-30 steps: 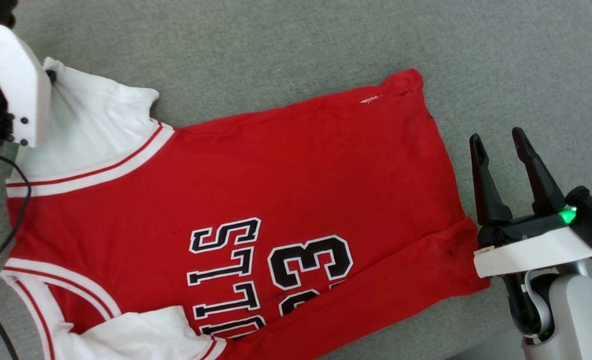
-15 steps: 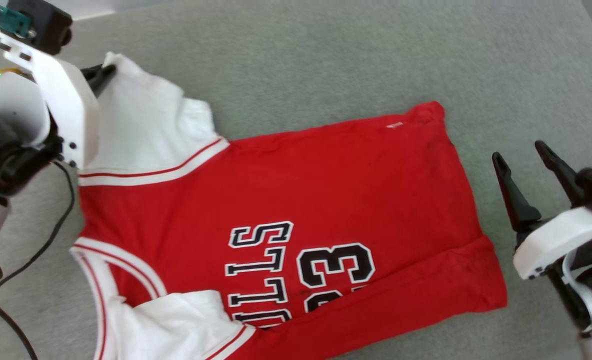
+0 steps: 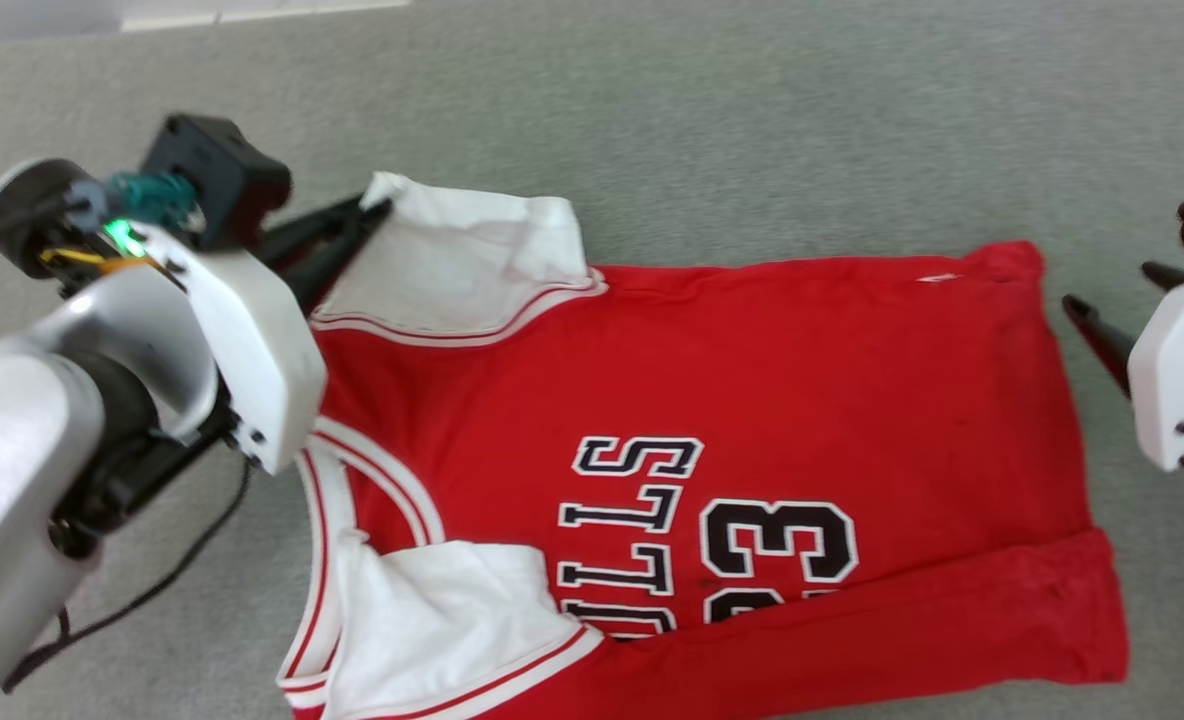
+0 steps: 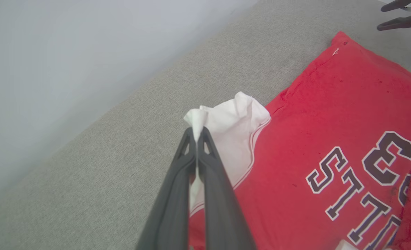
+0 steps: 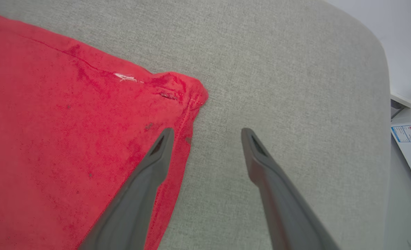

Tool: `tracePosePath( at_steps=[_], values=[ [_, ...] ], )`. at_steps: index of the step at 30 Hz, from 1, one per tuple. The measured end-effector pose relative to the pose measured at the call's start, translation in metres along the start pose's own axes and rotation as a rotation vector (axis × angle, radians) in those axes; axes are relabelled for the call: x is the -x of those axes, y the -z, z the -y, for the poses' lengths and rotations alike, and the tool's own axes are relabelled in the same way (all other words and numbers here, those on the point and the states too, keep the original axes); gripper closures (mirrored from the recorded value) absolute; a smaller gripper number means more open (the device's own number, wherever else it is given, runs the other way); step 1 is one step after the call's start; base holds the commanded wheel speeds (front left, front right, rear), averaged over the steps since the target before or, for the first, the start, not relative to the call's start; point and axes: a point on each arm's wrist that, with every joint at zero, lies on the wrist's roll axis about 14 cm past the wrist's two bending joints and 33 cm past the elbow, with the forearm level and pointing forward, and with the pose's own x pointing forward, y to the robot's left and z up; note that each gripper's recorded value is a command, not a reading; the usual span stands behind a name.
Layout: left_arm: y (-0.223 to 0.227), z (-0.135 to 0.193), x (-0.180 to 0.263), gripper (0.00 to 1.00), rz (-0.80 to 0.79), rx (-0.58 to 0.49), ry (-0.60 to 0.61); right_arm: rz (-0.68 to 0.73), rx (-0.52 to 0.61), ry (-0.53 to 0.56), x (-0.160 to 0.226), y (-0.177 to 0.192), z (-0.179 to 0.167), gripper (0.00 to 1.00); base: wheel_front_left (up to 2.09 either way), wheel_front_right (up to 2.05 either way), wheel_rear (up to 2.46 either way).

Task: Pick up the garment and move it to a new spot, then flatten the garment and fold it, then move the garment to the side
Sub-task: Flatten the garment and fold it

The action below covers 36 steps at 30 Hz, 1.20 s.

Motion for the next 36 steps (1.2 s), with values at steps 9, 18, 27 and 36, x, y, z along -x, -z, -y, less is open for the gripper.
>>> tracePosePath(
  at_steps=[9,18,27,36],
  values=[
    [0.011,0.016,0.014,1.00,0.014,0.006,0.010,-0.135,0.075,-0.057,-0.051,0.001,-0.014,0.00,0.00,0.00,0.00],
    [0.021,0.022,0.017,1.00,0.016,0.035,0.011,-0.234,0.146,-0.103,-0.082,0.021,-0.032,0.00,0.00,0.00,0.00],
    [0.028,0.016,0.026,1.00,0.013,0.037,-0.037,-0.201,0.087,-0.122,-0.082,0.020,-0.038,1.00,0.00,0.00,0.00],
    [0.023,0.024,0.064,1.00,0.059,0.070,-0.113,0.002,-0.013,-0.091,-0.028,-0.009,-0.022,1.00,0.00,0.00,0.00]
  ],
)
